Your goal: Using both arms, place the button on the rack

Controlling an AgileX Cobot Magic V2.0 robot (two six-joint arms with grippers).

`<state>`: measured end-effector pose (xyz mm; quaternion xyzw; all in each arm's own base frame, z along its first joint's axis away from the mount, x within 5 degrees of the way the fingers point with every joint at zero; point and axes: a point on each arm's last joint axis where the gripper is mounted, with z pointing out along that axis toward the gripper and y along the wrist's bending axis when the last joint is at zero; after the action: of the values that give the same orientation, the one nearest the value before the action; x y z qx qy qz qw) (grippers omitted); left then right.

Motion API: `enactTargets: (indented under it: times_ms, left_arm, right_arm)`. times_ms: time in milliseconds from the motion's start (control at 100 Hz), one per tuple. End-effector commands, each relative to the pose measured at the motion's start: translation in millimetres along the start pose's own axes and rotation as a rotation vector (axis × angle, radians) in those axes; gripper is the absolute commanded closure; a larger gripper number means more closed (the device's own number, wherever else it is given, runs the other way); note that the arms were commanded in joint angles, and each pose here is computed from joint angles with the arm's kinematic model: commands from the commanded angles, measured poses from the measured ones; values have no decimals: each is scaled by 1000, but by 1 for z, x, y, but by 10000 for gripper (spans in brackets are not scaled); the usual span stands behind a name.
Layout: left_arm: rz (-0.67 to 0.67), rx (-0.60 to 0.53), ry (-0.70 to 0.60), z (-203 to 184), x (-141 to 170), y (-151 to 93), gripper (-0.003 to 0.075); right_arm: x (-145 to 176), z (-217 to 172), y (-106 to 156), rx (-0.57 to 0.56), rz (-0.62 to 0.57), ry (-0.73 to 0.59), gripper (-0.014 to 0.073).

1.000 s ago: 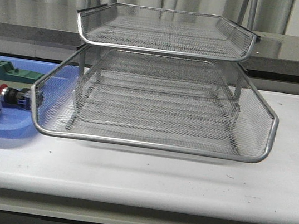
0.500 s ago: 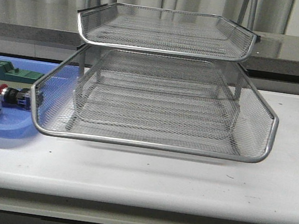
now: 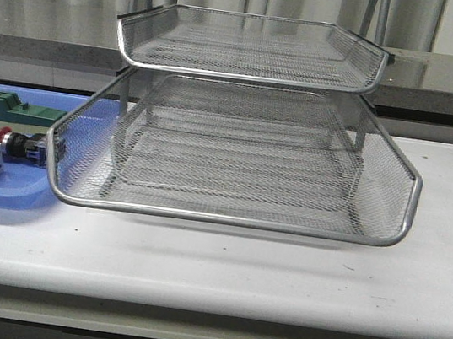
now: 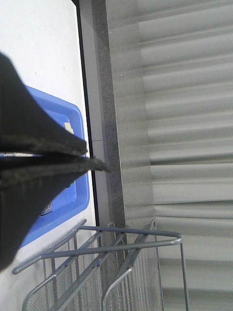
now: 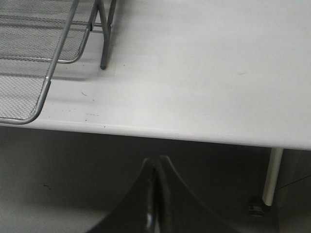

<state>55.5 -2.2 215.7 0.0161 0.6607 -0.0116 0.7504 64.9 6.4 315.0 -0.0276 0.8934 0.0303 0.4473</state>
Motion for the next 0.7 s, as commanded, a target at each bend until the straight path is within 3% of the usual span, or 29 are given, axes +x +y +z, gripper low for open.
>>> enactTargets:
  times_ms: [0, 240, 370, 490, 690]
  left_arm:
    - [-15, 0, -61, 0, 3, 0, 741]
    - [-19, -1, -156, -1, -9, 0, 741]
    - [-126, -13, -164, -1, -19, 2, 741]
    - [-215, -19, -187, 1, -38, 4, 741]
    - [-220, -8, -164, 12, -79, 3, 741]
  right_arm:
    - [-13, -7, 0, 6, -4, -87, 663]
    - [-13, -7, 0, 6, -4, -87, 663]
    - [-13, -7, 0, 6, -4, -87, 663]
    - [-13, -7, 0, 6, -4, -87, 663]
    - [-13, -7, 0, 6, -4, -87, 663]
